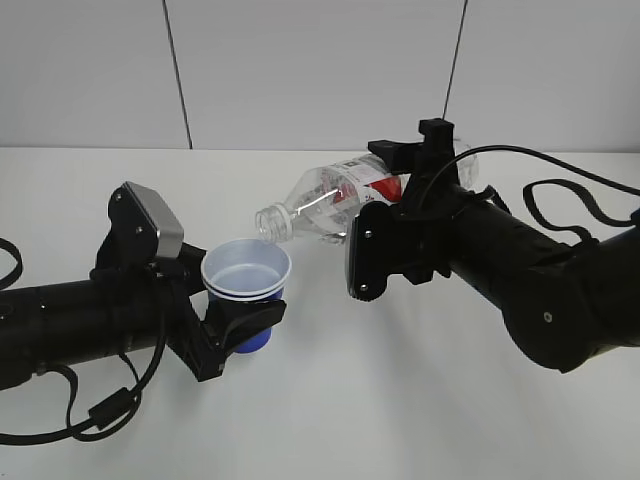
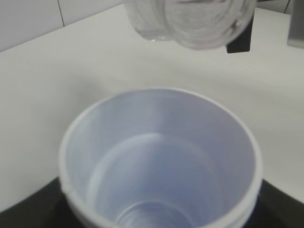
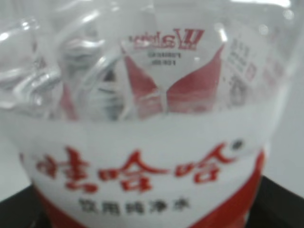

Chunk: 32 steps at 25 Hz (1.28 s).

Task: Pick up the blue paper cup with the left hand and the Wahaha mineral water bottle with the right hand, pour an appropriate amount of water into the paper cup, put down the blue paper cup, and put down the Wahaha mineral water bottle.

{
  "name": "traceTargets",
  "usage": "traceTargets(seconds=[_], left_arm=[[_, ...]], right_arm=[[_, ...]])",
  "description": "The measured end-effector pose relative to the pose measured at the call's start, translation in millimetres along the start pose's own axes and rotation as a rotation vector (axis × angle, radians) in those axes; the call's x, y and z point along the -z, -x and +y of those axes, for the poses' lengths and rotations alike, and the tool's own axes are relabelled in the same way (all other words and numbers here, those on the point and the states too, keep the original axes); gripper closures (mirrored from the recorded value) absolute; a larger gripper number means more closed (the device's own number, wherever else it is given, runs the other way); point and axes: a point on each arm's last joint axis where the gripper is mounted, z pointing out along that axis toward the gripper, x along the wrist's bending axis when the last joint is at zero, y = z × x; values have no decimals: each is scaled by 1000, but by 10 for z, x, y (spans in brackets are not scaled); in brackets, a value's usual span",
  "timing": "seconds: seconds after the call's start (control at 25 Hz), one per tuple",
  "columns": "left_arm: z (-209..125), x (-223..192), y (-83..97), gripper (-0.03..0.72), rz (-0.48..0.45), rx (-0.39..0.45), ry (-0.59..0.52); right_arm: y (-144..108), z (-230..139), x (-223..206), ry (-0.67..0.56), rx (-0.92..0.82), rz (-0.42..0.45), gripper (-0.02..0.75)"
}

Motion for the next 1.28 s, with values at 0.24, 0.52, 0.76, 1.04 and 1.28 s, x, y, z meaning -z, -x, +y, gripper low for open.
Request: traceTargets(seconds=[0.24, 0.52, 0.76, 1.04, 1.28], left_arm=[[-3, 0, 13, 148, -14, -10, -4], [-5, 0, 20, 148, -22, -16, -6], [-6, 0, 25, 148, -28, -20, -7], [-8, 0, 31, 148, -34, -24, -9], [-10, 0, 32, 148, -35, -25, -11]], right_arm=[[7, 1, 0, 1, 19, -7, 241], [7, 0, 0, -1, 55, -7, 241], [22, 0, 0, -1, 66, -24, 241], [34, -1, 1, -3, 71, -37, 242], [34, -1, 1, -3, 76, -37, 242]])
